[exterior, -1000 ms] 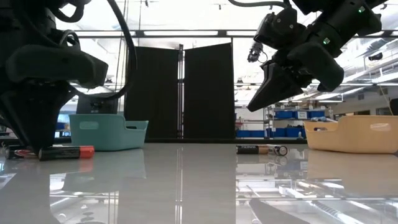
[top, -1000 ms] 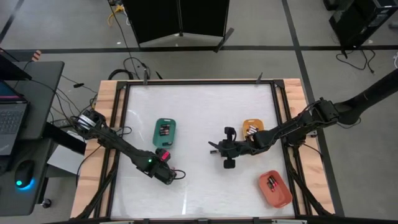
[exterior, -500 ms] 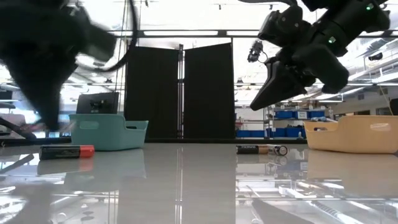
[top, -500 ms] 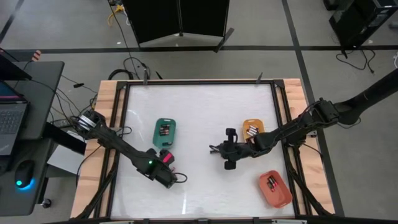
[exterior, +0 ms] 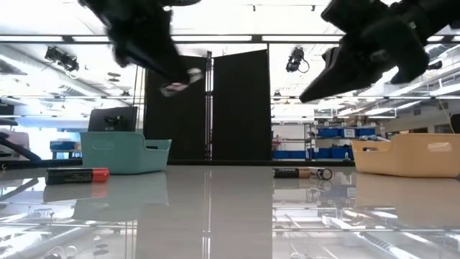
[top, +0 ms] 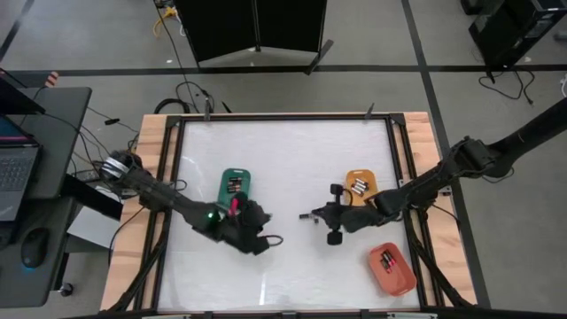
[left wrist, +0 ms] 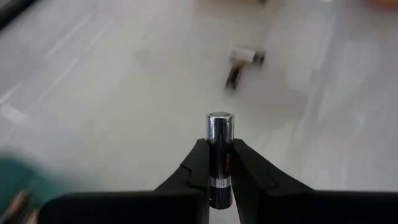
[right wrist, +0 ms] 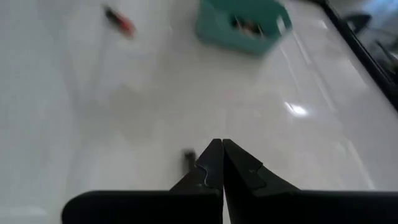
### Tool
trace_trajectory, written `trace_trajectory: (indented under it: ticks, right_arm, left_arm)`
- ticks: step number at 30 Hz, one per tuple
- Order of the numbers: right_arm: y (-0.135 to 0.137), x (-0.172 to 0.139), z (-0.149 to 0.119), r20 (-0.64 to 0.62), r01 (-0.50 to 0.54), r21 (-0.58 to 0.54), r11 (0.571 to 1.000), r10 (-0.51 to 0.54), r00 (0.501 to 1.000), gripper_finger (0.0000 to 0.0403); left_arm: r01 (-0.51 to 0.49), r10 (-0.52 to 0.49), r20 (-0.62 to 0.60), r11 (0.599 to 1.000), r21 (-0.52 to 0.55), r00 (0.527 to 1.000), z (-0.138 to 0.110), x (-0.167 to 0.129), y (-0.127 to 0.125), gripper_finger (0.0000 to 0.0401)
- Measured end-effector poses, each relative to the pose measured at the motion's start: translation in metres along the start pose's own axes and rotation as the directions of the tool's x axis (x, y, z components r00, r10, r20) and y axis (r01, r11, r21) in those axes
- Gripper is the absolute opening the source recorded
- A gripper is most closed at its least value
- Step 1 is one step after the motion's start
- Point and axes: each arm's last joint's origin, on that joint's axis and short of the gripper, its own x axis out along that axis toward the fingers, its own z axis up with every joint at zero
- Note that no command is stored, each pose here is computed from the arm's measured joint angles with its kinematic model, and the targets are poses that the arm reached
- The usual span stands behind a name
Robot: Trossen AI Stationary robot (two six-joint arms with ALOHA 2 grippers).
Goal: Sort batteries
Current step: Put the silver battery into the yellow bin
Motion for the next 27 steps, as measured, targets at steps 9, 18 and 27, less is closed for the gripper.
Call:
trace_trajectory:
  ticks: [9,18,27]
  right_arm:
    - [-0.011,0.003,-0.011,0.387,-0.220,0.149,0.964,0.148,0.910,0.0008]
    - [-0.024,0.021,0.006,0.549,-0.235,0.253,0.938,0.061,0.834,0.0031]
    - [-0.039,0.028,0.023,0.579,-0.148,0.273,0.950,-0.039,0.815,0.0084]
  left_arm:
    - [0.313,-0.332,0.359,0.943,0.113,0.872,0.011,0.047,0.041,0.0043]
    - [0.371,-0.453,0.497,0.892,0.260,0.740,0.026,0.060,0.079,0.0043]
    - [0.399,-0.559,0.532,0.828,0.393,0.636,0.043,0.063,0.102,0.0043]
